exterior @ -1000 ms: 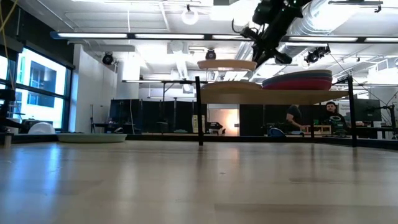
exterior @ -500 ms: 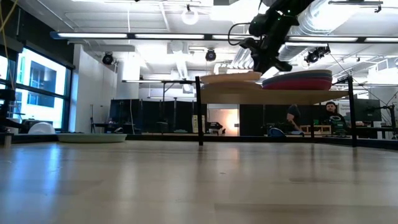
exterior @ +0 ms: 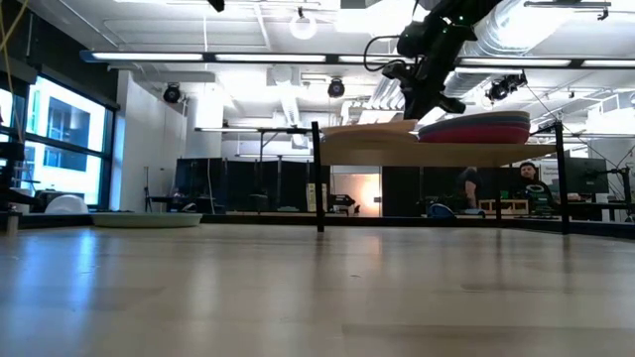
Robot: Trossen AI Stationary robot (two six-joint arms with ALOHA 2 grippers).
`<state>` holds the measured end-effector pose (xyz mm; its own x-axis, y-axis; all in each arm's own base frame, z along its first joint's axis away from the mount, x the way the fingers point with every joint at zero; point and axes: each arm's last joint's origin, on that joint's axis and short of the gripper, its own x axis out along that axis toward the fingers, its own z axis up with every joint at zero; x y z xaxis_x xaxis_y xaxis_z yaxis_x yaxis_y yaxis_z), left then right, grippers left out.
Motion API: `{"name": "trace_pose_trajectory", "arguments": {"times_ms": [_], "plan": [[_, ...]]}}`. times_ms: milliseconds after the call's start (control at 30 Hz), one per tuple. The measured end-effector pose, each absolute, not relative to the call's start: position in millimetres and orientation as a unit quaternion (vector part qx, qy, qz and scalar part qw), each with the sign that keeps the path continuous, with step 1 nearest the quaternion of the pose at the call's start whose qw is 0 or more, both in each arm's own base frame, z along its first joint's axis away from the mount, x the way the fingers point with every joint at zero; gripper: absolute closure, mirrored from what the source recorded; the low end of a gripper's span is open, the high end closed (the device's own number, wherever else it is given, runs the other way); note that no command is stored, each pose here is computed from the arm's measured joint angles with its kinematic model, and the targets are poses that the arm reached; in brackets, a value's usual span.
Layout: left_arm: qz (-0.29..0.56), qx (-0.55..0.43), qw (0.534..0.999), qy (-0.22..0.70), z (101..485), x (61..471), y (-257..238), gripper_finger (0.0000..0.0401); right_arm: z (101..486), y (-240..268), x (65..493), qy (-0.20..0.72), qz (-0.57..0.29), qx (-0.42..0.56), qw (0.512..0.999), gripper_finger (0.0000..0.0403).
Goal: Place and stack plates onto a shelf
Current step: Stack the white plate on top of the gray plate on the shelf
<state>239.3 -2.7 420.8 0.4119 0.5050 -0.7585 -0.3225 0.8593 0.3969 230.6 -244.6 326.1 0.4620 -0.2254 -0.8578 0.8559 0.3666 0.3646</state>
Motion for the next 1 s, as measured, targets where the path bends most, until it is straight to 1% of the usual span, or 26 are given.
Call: {"name": "trace_pose_trajectory", "arguments": {"times_ms": [267, 767, 867, 1000], "plan": [[0.252, 0.092, 0.833, 0.483, 420.7, 239.5, -0.2, 0.0272, 328.4, -247.2, 233.4, 0.353, -0.360, 0.416, 0.756, 0.0402], [0.252, 0.113, 0.830, 0.485, 421.0, 239.3, 0.4, 0.0272, 327.8, -246.4, 233.4, 0.358, -0.350, 0.419, 0.758, 0.0402], [0.255, 0.134, 0.825, 0.486, 421.4, 239.2, 1.0, 0.0272, 327.5, -246.0, 233.1, 0.358, -0.350, 0.424, 0.754, 0.0402], [0.262, 0.123, 0.829, 0.479, 421.8, 240.0, 0.9, 0.0272, 323.8, -243.1, 233.0, 0.373, -0.351, 0.441, 0.737, 0.0402]]}}
